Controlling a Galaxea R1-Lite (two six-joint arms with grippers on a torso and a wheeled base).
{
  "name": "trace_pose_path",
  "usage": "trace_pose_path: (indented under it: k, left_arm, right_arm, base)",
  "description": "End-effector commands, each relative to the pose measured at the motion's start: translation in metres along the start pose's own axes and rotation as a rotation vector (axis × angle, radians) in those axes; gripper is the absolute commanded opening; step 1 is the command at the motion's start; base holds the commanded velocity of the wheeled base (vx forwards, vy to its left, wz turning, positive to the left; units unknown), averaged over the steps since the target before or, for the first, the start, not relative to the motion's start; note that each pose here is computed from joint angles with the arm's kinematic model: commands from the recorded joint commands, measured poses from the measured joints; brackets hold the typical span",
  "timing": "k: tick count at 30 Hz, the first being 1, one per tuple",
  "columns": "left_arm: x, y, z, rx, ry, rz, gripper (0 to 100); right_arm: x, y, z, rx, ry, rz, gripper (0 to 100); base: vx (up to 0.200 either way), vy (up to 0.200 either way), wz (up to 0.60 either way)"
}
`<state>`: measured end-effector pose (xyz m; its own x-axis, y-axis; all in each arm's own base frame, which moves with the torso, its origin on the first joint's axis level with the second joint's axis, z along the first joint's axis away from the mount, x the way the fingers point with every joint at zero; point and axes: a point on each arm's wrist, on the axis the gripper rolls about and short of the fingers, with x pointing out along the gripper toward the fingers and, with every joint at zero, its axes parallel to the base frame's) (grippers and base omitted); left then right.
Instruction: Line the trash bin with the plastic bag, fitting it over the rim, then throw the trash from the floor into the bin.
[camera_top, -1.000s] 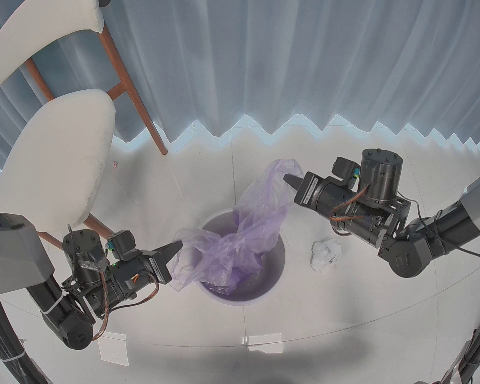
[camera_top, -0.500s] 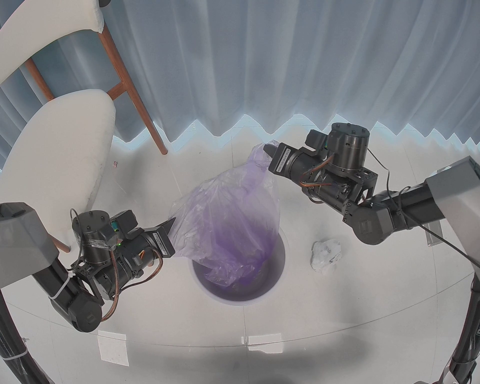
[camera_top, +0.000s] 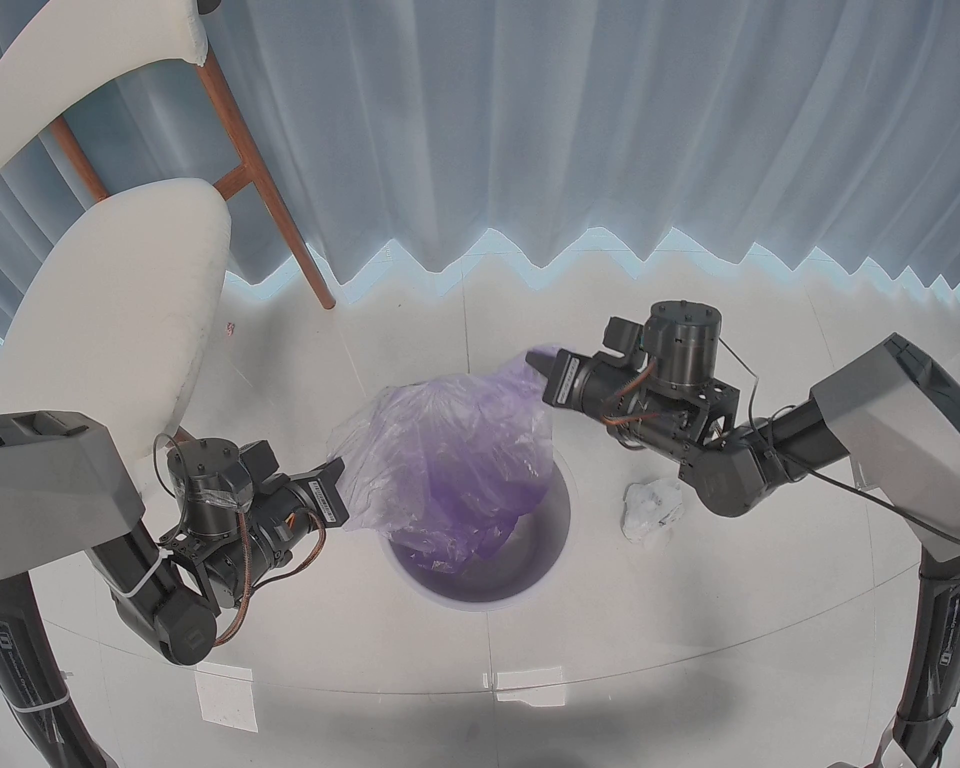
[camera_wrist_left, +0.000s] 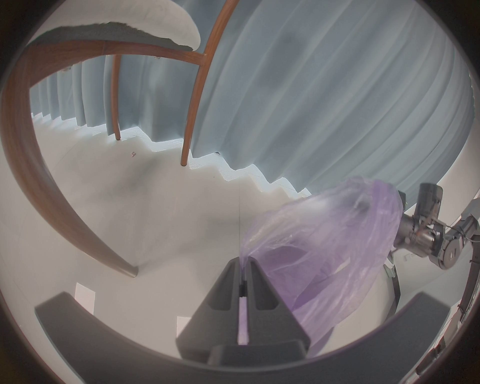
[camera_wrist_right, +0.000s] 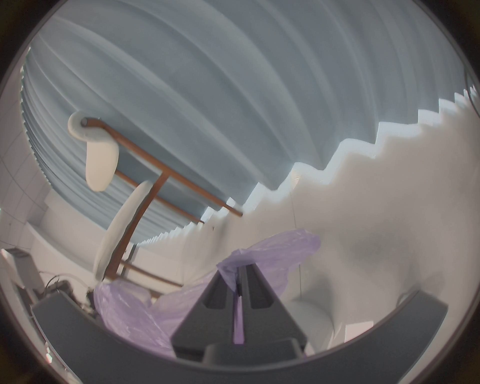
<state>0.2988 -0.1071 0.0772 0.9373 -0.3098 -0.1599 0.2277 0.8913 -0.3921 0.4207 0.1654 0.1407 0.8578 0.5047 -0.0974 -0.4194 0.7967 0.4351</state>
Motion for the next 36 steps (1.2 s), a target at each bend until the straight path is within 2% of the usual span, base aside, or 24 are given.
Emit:
trace_pose_path:
  k: [1,11,21,28,36]
  left_arm:
    - [0.001,0.005,-0.005,-0.005,0.01,0.039,0]
    - [-0.003,0.008,-0.008,-0.005,0.028,0.053,0]
    - [-0.005,0.009,-0.007,-0.007,0.022,0.061,0]
    - [-0.01,0.012,0.003,-0.026,-0.021,0.097,0]
    - [-0.026,0.016,-0.004,-0.03,0.023,0.115,0]
  right_arm:
    - [-0.049,-0.014,0.001,0.002,0.099,0.083,0]
    - [-0.088,-0.06,-0.021,-0.093,0.121,0.167,0]
    - [-0.087,-0.089,-0.038,-0.171,0.065,0.167,0]
    - [-0.076,-0.096,-0.033,-0.206,0.002,0.178,0]
    - [-0.058,-0.093,-0.016,-0.237,-0.048,0.198,0]
  base:
    - [0.0,0.0,0.0]
    - [0.0,0.0,0.0]
    - [0.0,0.0,0.0]
    - [0.0,0.0,0.0]
    - [0.0,0.0,0.0]
